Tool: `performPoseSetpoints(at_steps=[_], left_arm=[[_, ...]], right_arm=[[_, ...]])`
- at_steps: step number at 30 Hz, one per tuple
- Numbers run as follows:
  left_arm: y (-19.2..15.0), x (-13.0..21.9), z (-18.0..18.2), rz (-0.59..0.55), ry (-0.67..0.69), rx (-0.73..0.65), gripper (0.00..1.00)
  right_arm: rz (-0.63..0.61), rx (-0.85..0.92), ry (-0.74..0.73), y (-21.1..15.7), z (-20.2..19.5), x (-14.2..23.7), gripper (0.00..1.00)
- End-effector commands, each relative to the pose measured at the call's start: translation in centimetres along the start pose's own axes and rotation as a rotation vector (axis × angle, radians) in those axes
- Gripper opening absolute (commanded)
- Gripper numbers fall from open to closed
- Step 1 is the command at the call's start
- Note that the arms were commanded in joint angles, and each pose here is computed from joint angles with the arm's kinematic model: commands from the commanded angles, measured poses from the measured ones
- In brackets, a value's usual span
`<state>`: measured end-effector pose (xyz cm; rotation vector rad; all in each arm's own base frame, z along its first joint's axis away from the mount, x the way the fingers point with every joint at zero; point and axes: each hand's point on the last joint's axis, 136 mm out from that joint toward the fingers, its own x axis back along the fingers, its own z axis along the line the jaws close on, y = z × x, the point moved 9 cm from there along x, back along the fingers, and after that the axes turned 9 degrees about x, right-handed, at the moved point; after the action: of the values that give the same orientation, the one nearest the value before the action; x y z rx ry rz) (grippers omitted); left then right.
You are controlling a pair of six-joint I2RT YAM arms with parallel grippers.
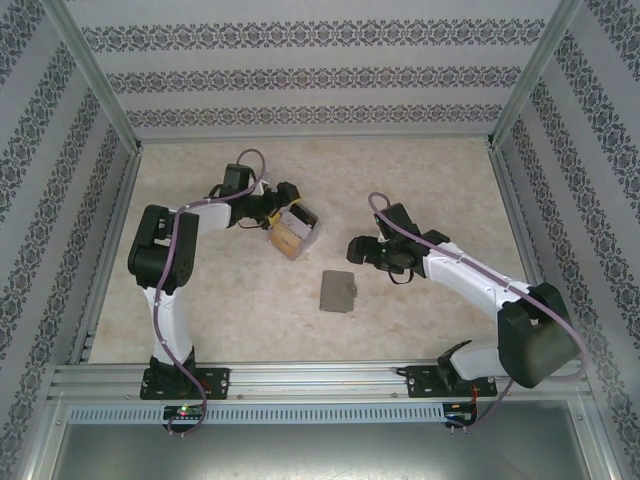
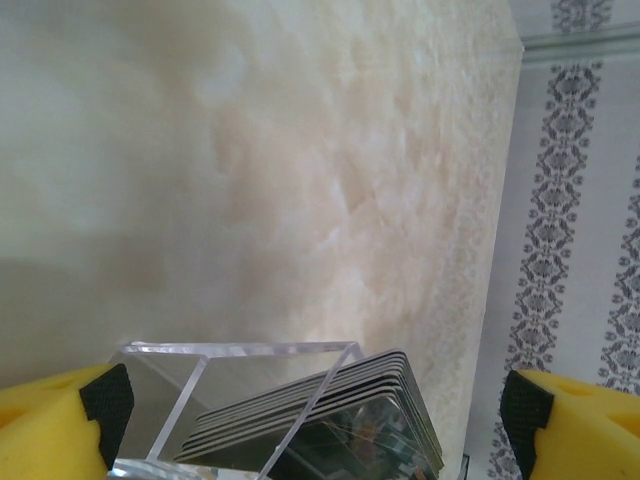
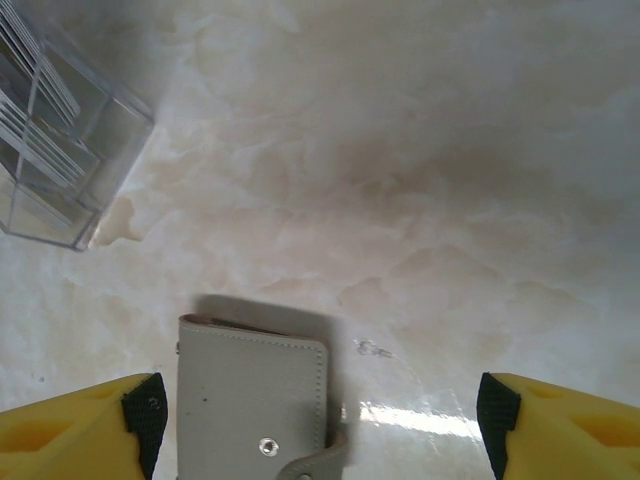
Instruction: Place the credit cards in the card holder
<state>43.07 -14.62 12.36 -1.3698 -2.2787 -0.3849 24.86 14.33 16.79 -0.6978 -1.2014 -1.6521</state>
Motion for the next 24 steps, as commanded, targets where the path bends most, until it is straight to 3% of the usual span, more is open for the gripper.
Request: performPoseSetpoints(at_steps=[1,5,11,16,19,24], left_arm=[[-1.2,-1.2,-2.2,-0.023,-0.046,-0.029,0.96],[-2.5,-3.1,-3.5,0.009,-0.050,-0.058,0.96],[-2.8,-3.4,-4.6,0.001,-0.037,-0.088,0.96],[-2.8,-0.4,-6.3,-0.107,0.105,-0.167,0.97],[-3.6,2.6,-5.9,-0.211,0.210,-0.132,0.97],[-7.0,5.3,-3.9,-0.218,0.144,-0.058,0.98]], right_arm=[[0.006,-0.026,0.022,-0.8,-0.8,0.4,0.81],[0.006,-0.016,0.080,-1.1,-0.5,0.6,0.79],[0.025,0.048,0.118,-0.3,0.4,0.4,0.80],[0.025,0.148,0.085,2.0,1.5,0.2,0.79],[0.022,0.154,0.076,3.9,1.7,-0.5,0.80],[0.021,0.132,0.099,6.1,2.2,-1.4,0.80]])
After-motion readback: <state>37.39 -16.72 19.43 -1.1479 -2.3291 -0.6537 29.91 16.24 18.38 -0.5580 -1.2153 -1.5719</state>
